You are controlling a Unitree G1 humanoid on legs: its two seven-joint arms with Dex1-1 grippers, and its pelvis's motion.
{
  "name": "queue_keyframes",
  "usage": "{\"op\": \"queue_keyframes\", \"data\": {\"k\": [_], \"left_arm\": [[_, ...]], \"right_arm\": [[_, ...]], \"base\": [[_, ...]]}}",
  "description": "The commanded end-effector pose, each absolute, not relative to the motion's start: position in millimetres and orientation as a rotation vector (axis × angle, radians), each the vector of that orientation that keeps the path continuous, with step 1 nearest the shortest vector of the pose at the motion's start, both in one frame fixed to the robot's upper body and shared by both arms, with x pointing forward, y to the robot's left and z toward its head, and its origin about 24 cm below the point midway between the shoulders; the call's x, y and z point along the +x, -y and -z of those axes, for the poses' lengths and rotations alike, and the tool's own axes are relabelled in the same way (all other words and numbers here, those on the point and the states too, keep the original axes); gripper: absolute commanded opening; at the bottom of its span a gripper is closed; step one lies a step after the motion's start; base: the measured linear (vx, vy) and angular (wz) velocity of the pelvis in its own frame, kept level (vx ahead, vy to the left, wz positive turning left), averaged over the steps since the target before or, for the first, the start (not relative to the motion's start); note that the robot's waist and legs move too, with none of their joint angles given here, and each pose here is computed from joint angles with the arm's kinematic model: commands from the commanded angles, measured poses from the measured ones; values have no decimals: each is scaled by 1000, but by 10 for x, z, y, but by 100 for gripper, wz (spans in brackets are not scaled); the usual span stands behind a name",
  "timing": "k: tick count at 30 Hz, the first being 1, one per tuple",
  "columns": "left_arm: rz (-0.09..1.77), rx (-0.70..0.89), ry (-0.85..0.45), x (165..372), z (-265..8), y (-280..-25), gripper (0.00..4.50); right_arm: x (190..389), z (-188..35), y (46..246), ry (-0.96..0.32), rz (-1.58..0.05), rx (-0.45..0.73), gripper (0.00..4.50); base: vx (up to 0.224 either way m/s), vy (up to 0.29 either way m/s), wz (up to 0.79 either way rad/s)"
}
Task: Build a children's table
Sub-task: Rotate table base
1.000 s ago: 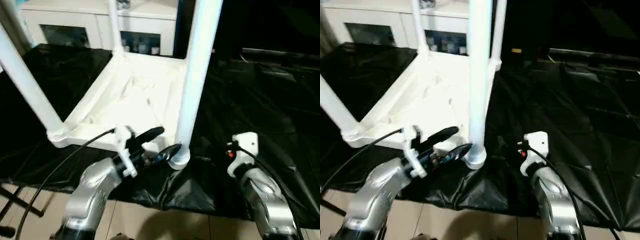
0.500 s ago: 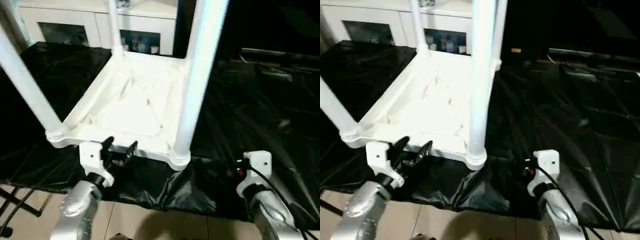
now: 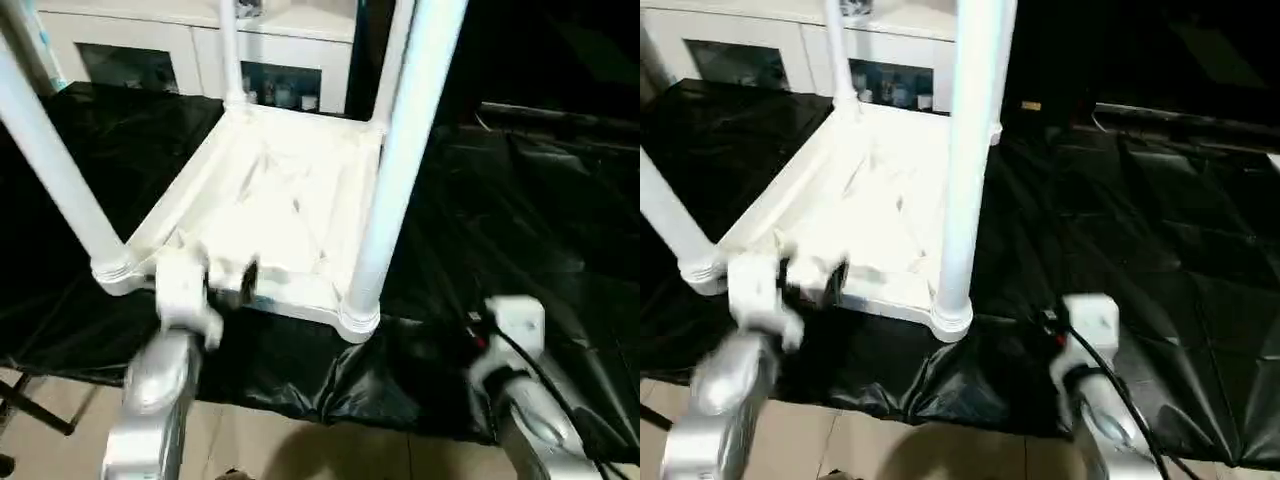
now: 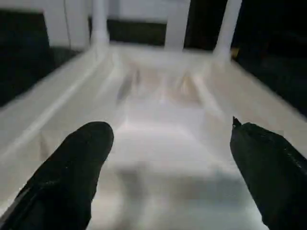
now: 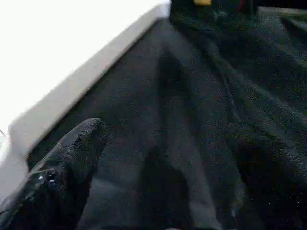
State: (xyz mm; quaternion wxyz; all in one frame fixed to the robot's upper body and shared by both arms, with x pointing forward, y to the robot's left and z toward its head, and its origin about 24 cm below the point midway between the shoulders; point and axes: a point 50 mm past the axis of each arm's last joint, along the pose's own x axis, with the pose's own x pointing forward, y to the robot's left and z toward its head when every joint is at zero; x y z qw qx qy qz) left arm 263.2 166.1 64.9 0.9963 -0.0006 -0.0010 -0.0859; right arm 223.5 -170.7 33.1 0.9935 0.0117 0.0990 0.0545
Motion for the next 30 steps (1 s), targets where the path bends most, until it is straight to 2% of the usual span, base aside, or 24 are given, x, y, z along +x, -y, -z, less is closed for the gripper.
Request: {"op": "queue_keyframes", "data": {"k": [1,3,9,12,13,16,17,18,21,24,25,28,30], "left_arm": [[178,6,-46,2657,-555,-1666,450],[201,-1,-59,2714,-560,-1668,450],[289,1,-57,2704,-580,-1592,450],[411,9,-23,2715,-635,-1505,450],[508,-1,10,2720,-684,-1467,450],[626,29,-5,2766,-689,-1438,450],[722,89,-30,2805,-698,-1426,450],[722,89,-30,2805,-698,-1426,450],[907,203,-87,2847,-698,-1428,450],[1004,260,-144,2874,-677,-1444,450],[1047,267,-179,2891,-662,-1444,423],[1147,295,-242,2974,-635,-1432,413],[1175,318,-261,3013,-628,-1436,388]], "right_arm": [[2254,-329,1753,-209,-88,-5,445],[2293,-345,1777,-210,-87,-18,445],[2337,-344,1810,-223,-122,-20,445],[2376,-359,1798,-230,-218,-45,445],[2385,-368,1799,-233,-280,-67,445],[2378,-362,1859,-249,-330,-97,445],[2365,-388,1927,-261,-359,-124,445],[2365,-388,1927,-261,-359,-124,445],[2310,-447,2038,-279,-454,-130,445],[2217,-462,2030,-316,-555,-138,445],[2162,-470,2012,-334,-610,-132,450],[2053,-510,1985,-377,-727,-124,450],[2023,-530,1974,-392,-759,-127,450]], "base": [[0,0,0],[0,0,0],[0,0,0],[0,0,0],[0,0,0],[0,0,0],[0,0,0],[0,0,0],[0,0,0],[0,0,0],[0,0,0],[0,0,0],[0,0,0]]}}
